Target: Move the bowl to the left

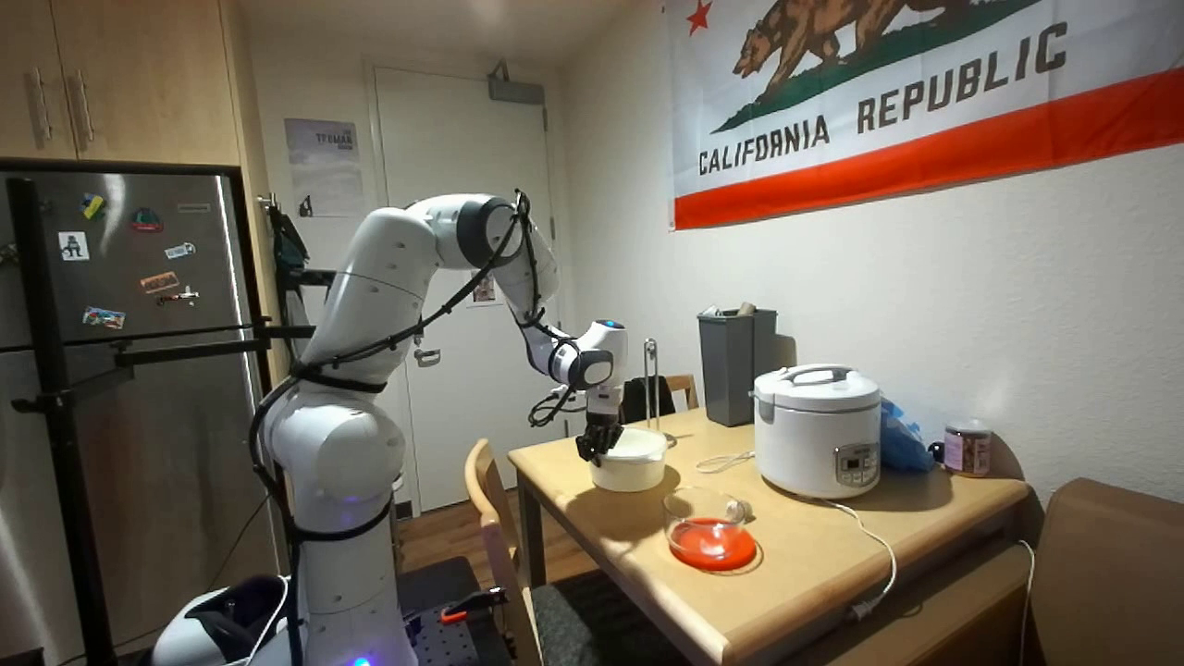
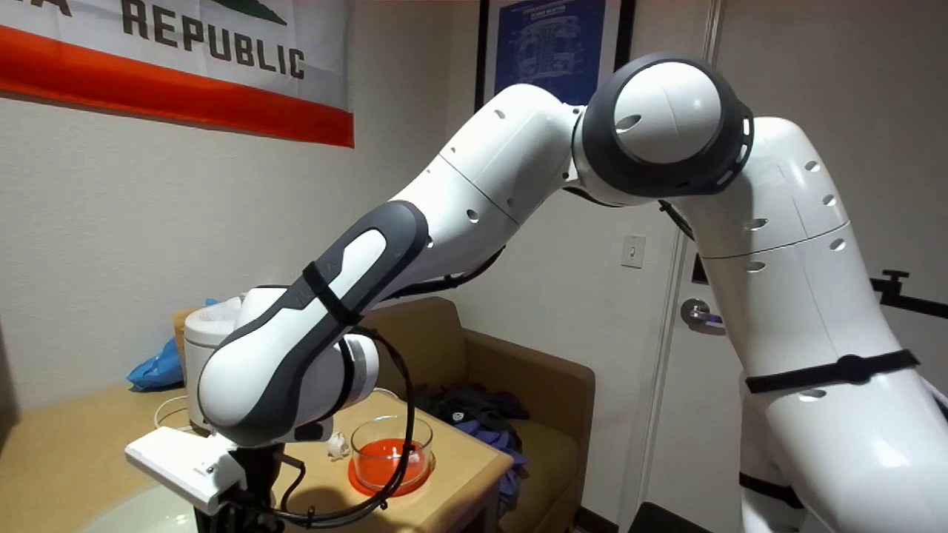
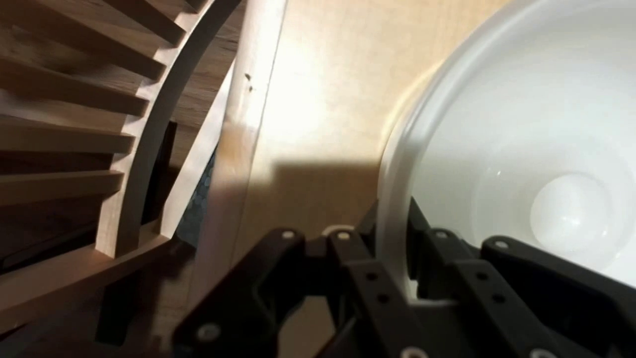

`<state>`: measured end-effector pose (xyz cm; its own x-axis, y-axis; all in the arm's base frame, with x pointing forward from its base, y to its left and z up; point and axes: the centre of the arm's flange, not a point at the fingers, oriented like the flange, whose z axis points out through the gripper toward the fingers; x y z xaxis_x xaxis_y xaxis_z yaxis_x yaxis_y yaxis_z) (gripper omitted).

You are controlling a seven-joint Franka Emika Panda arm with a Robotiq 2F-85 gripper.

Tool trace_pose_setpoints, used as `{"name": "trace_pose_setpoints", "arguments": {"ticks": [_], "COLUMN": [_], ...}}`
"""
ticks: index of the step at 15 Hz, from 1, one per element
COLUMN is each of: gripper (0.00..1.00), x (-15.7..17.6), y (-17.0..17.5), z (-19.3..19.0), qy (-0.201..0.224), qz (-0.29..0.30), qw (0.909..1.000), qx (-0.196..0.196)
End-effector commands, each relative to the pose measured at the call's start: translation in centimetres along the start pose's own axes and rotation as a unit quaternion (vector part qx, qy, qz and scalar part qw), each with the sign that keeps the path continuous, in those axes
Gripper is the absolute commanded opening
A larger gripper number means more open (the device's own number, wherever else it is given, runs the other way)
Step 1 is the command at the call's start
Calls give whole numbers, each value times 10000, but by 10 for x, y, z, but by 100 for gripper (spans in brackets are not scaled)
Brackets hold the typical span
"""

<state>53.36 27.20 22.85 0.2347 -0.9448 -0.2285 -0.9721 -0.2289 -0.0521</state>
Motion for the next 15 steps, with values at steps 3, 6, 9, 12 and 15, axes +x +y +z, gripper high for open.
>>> {"name": "trace_pose_setpoints", "arguments": {"ticks": [3, 6, 9, 12, 15], "gripper": [7, 7, 7, 7, 6], "x": [64, 90, 110, 121, 125], "y": [32, 50, 63, 73, 78], "z": [0, -3, -7, -12, -15], "qy": [-187, -267, -250, -193, -116], "qz": [727, 1059, 1285, 1440, 1486], "qw": [9971, 9936, 9906, 9884, 9879], "qx": [128, 297, 406, 451, 432]}}
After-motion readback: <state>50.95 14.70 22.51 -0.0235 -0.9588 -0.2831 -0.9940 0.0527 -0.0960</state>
